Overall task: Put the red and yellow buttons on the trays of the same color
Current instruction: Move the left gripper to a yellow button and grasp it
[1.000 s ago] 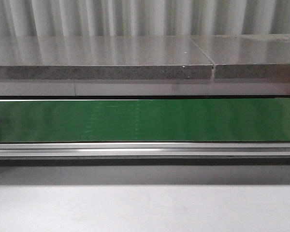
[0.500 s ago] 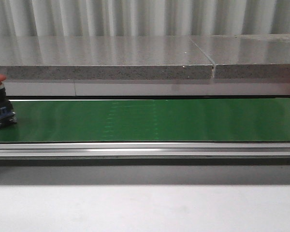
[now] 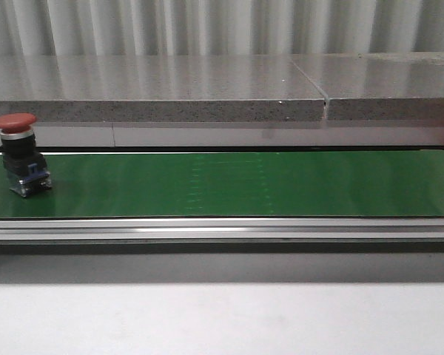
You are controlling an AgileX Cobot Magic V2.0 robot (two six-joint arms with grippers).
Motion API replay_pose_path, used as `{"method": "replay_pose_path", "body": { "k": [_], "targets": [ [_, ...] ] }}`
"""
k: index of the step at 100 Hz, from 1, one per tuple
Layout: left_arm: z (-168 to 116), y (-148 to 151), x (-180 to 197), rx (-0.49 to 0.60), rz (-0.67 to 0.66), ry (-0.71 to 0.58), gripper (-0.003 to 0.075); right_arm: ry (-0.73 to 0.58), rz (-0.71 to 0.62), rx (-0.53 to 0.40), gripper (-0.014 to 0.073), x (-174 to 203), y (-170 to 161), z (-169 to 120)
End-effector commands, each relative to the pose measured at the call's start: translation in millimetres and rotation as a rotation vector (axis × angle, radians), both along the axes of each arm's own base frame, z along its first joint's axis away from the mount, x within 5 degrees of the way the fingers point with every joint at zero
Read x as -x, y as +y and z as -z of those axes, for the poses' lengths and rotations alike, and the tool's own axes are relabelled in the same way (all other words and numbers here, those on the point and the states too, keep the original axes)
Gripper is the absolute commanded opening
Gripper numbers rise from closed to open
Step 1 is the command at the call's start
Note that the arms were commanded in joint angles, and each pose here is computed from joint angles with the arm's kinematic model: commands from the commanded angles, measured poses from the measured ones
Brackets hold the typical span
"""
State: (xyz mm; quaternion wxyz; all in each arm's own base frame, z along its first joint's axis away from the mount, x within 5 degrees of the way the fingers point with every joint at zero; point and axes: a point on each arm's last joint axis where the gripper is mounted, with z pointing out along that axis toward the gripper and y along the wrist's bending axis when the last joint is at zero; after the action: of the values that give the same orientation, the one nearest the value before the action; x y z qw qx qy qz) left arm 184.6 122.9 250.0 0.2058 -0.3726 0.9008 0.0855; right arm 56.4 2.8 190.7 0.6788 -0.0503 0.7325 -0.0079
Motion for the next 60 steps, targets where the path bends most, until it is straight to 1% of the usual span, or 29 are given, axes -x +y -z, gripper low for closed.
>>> {"method": "replay_pose_path", "body": {
  "k": [1, 27, 60],
  "targets": [
    [-4, 7, -11, -0.032, 0.002, -0.052, 0.0659, -0.104, -0.003, 0.008, -0.0067, 1, 0, -10],
    [17, 22, -34, -0.008, 0.014, 0.011, 0.0659, -0.104, -0.003, 0.008, -0.0067, 1, 0, -10],
    [34, 35, -57, 0.002, 0.023, 0.023, 0.0659, -0.104, -0.003, 0.008, -0.0067, 1, 0, -10]
  ]
}}
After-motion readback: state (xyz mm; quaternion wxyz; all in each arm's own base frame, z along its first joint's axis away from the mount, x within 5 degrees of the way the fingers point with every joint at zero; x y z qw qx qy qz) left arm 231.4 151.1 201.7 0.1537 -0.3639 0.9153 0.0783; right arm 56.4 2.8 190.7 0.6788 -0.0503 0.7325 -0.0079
